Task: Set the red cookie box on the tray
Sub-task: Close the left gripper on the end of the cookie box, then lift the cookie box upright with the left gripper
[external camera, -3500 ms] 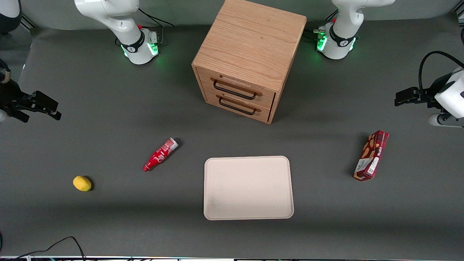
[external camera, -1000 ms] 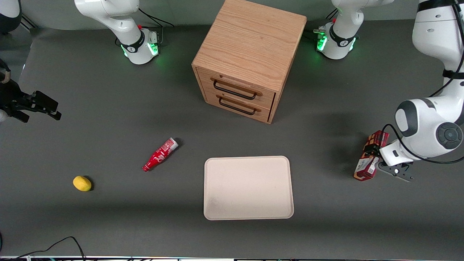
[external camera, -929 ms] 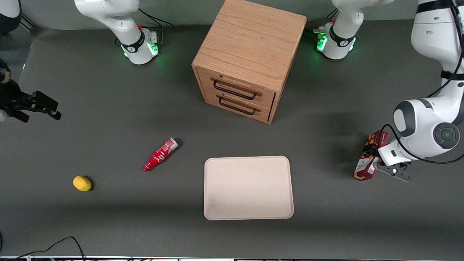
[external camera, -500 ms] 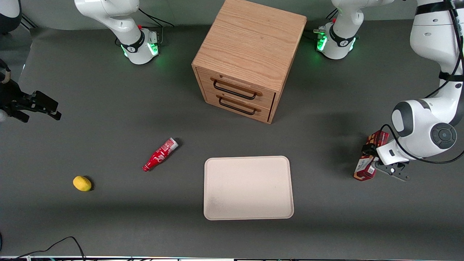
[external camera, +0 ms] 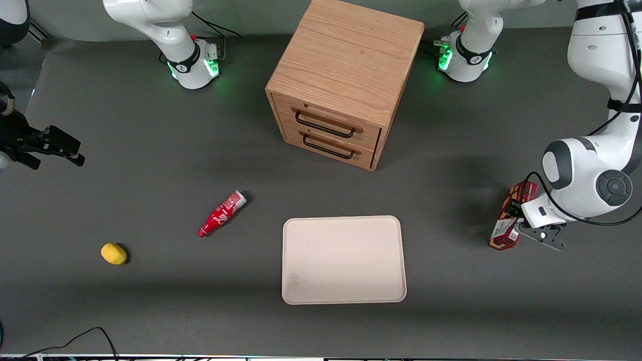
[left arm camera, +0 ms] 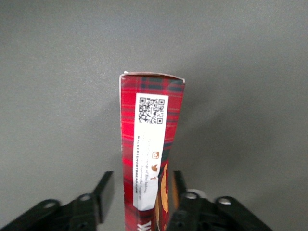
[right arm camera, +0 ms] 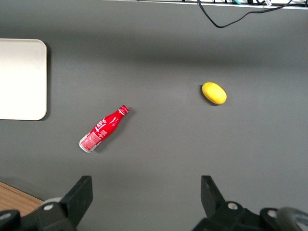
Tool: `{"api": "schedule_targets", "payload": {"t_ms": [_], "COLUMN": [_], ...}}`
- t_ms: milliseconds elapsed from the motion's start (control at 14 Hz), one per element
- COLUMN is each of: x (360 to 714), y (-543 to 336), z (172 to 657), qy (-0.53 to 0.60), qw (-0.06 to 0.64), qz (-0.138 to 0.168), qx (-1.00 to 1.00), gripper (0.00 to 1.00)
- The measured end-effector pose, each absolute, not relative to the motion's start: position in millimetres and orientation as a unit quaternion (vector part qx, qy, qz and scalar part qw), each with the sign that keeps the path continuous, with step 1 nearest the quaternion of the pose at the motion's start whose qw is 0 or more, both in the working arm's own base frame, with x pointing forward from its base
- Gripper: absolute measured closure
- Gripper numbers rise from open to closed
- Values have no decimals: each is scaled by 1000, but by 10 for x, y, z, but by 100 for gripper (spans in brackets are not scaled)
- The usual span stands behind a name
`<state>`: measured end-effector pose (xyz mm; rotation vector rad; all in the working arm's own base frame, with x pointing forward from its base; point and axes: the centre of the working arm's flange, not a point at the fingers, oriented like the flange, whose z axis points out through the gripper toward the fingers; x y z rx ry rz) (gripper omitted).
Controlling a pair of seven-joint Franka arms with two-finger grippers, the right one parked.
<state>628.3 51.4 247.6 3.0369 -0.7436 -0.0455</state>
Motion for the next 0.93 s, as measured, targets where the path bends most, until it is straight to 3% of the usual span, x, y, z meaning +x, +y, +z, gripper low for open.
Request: {"api": "schedule_targets", "payload": {"t_ms": [286,643,929], "x": [6283,6288,6187], "y": [520,520,518], "z": [2476,2577,3392], "qy": [-242,-242,-241], "qw": [8,8,19], "qz": [-14,-13,-31], "qx": [970,970,970], "gripper": [91,93,93]}}
